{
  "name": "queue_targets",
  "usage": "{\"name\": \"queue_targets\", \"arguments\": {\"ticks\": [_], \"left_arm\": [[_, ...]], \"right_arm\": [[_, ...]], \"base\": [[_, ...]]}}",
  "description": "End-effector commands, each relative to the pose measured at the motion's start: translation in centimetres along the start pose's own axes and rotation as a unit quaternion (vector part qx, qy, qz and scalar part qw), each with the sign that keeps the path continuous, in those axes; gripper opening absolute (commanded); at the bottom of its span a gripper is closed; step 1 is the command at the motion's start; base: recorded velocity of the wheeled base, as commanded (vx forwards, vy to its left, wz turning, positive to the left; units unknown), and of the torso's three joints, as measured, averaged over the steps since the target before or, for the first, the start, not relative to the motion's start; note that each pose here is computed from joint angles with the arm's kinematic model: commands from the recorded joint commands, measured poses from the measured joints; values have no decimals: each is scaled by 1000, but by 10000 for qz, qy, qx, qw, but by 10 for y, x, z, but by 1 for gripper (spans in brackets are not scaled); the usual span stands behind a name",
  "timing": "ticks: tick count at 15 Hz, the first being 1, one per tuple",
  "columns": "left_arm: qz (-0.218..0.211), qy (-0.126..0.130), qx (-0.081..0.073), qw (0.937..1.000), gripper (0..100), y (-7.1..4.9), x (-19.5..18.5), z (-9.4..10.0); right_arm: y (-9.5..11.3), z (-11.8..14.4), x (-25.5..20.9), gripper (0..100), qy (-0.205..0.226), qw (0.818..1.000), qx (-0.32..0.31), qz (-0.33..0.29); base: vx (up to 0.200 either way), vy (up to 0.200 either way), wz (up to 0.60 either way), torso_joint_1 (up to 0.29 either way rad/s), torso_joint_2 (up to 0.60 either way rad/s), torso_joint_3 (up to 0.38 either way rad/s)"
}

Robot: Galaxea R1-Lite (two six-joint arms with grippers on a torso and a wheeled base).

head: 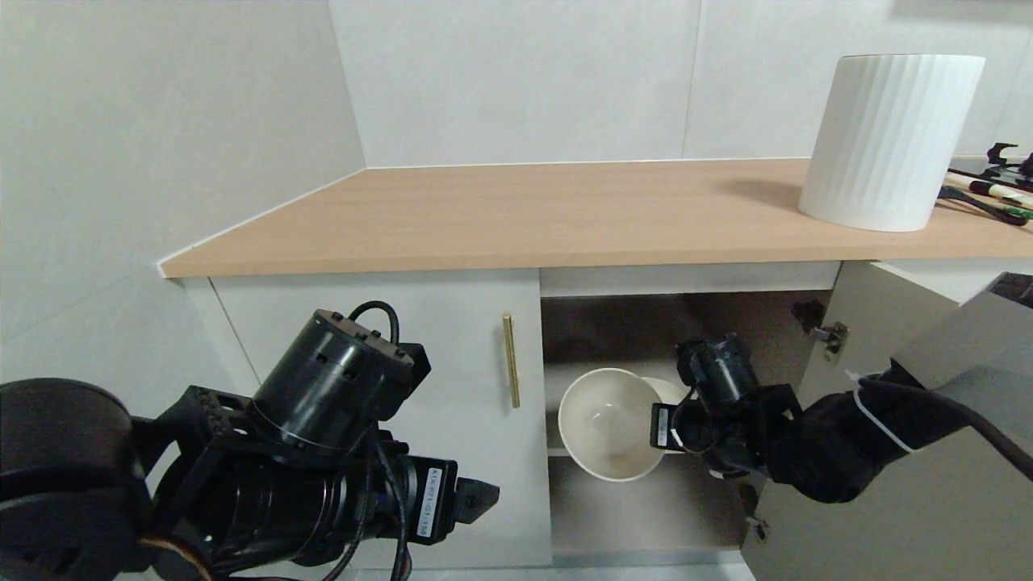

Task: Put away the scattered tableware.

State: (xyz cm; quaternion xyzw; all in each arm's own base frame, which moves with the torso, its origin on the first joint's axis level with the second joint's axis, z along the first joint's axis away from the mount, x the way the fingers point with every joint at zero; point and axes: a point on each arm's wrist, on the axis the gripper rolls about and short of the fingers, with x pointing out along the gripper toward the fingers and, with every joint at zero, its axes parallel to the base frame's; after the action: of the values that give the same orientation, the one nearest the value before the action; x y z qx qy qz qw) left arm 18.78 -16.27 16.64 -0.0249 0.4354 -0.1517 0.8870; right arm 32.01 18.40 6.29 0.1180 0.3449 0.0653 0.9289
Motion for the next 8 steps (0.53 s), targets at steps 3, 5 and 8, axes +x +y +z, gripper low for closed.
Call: {"name": "queue_targets", "arguments": {"ticks": [3, 5, 8], "left_arm": [[15, 21, 1, 10000, 100, 0, 2, 0], [8, 7, -1, 10000, 100, 0, 1, 0], [8, 7, -1, 10000, 100, 0, 1, 0]], "right_arm": [[-23, 22, 22, 0, -206, 9985, 430, -285], [-31, 28, 33, 0, -259, 9976, 522, -385], [-39, 29, 44, 0, -253, 9965, 632, -490]], "base": [[0, 0, 0, 0, 0, 0], [0, 0, 0, 0, 0, 0], [0, 0, 0, 0, 0, 0]]}}
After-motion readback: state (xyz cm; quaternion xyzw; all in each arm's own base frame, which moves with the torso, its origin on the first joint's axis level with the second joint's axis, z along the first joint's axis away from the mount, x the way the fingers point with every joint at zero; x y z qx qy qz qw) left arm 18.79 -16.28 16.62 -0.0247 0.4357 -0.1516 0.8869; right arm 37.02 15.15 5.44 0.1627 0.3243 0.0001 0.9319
